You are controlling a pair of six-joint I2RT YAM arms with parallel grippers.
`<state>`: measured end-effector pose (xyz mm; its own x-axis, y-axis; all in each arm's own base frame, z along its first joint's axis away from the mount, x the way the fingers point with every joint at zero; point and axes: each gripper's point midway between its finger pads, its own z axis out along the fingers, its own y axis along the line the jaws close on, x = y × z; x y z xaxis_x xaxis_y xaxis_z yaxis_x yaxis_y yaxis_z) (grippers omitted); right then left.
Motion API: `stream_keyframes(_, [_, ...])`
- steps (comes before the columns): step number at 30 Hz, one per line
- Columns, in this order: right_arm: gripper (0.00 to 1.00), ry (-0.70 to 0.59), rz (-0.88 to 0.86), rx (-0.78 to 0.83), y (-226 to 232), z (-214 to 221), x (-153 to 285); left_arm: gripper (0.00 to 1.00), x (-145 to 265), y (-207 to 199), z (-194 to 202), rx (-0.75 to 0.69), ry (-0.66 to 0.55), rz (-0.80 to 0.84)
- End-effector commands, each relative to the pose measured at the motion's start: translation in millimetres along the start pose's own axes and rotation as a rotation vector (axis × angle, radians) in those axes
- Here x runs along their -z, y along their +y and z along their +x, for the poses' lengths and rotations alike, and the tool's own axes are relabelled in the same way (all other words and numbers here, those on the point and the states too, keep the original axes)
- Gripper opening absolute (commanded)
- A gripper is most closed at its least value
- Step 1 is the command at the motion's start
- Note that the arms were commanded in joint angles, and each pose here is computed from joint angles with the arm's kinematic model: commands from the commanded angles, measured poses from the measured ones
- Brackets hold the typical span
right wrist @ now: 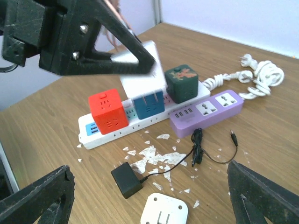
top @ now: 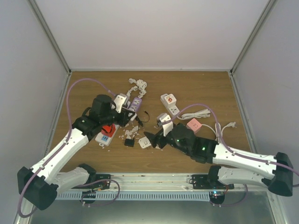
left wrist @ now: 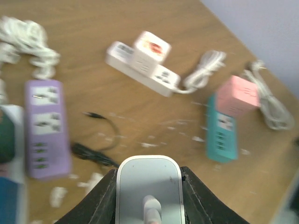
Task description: Insert the plug
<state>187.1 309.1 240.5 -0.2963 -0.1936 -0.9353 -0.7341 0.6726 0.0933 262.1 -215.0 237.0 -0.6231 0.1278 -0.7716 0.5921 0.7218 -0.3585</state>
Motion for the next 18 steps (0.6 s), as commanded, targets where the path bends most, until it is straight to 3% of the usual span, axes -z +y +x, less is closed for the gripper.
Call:
stream_keyframes(1, [0.89,-0.013,0.061,-0.157,-20.0,10.8,10.9,0.31,16.5,52.0,-34.1,-0.167,-0.127,-0.219])
stream_keyframes(6, [0.89,-0.015,0.033,-0.289,-22.9,24.8,12.5,0.28,26.0,88.7,-42.7,-0.298,-0.182,-0.322])
stream_keyframes(13, [0.88,0.025,0.006,-0.366,-24.0,43.5,5.6,0.28,25.7,135.6,-24.7,-0.296,-0.102,-0.428])
stream_keyframes(18, [0.88,0.049,-0.003,-0.365,-25.6,51.7,3.5,0.28,21.8,137.3,-17.3,-0.281,-0.077,-0.400])
